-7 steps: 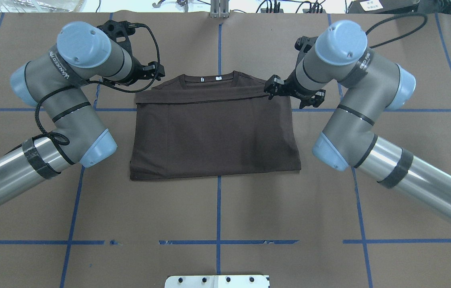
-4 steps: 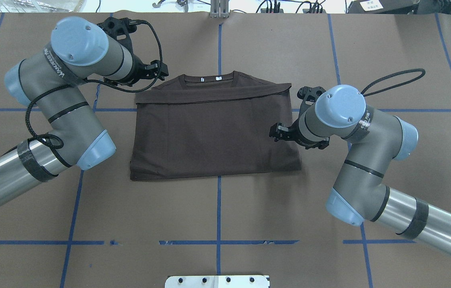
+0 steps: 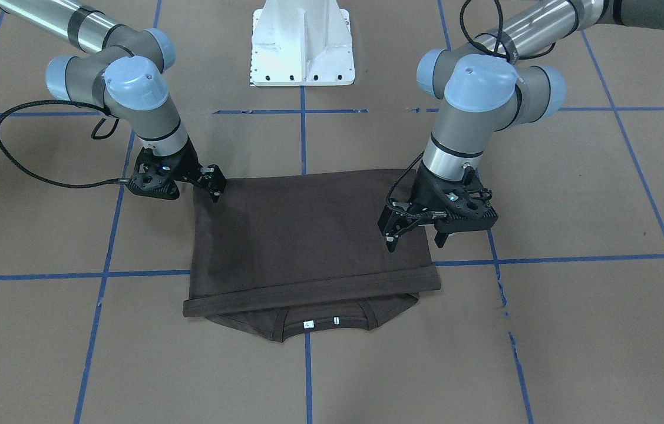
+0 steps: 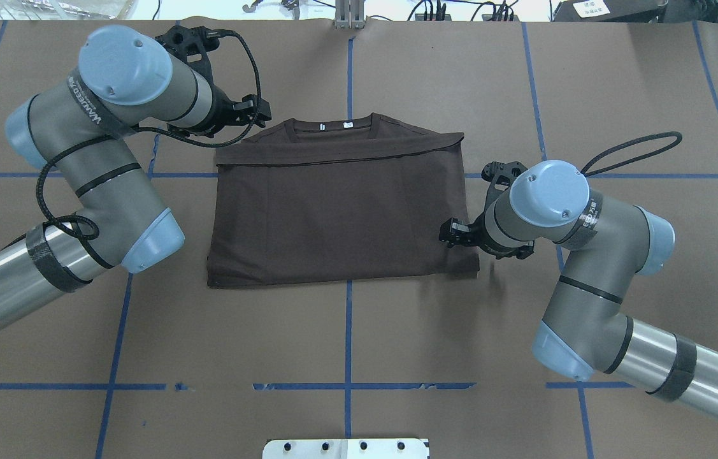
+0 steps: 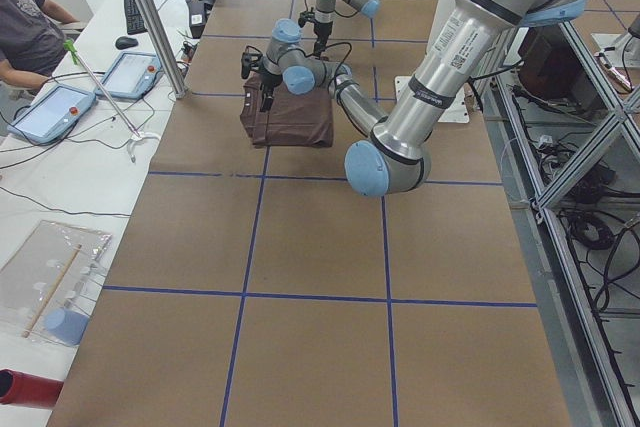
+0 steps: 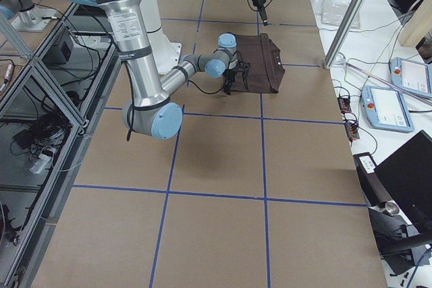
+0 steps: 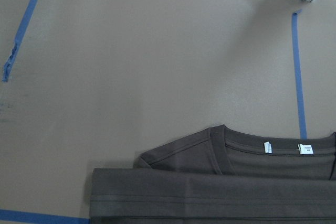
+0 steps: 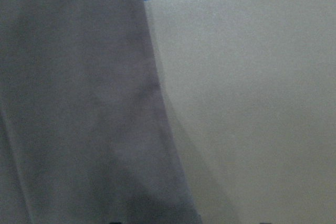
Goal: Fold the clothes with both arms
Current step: 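Grasp the folded shirt's side with the right gripper and drag it toward the robot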
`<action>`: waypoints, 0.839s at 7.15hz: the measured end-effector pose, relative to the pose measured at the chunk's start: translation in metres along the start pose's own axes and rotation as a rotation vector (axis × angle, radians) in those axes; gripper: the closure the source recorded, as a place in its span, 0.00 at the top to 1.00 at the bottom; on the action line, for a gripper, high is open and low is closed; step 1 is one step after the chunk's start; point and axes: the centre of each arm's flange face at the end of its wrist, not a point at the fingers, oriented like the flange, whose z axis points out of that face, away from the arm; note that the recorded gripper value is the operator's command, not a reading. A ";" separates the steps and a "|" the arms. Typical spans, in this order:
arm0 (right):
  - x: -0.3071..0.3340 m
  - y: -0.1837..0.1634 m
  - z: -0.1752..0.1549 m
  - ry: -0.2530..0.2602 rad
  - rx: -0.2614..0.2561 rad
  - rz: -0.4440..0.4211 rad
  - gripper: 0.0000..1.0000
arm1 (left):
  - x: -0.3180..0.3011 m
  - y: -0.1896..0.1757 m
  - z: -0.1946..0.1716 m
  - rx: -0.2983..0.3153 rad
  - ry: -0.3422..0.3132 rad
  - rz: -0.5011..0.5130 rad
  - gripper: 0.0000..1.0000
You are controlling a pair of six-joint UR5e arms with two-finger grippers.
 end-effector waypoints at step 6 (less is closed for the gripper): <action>-0.003 0.008 -0.008 -0.026 -0.055 -0.017 0.00 | 0.003 0.000 -0.001 0.003 0.004 0.011 1.00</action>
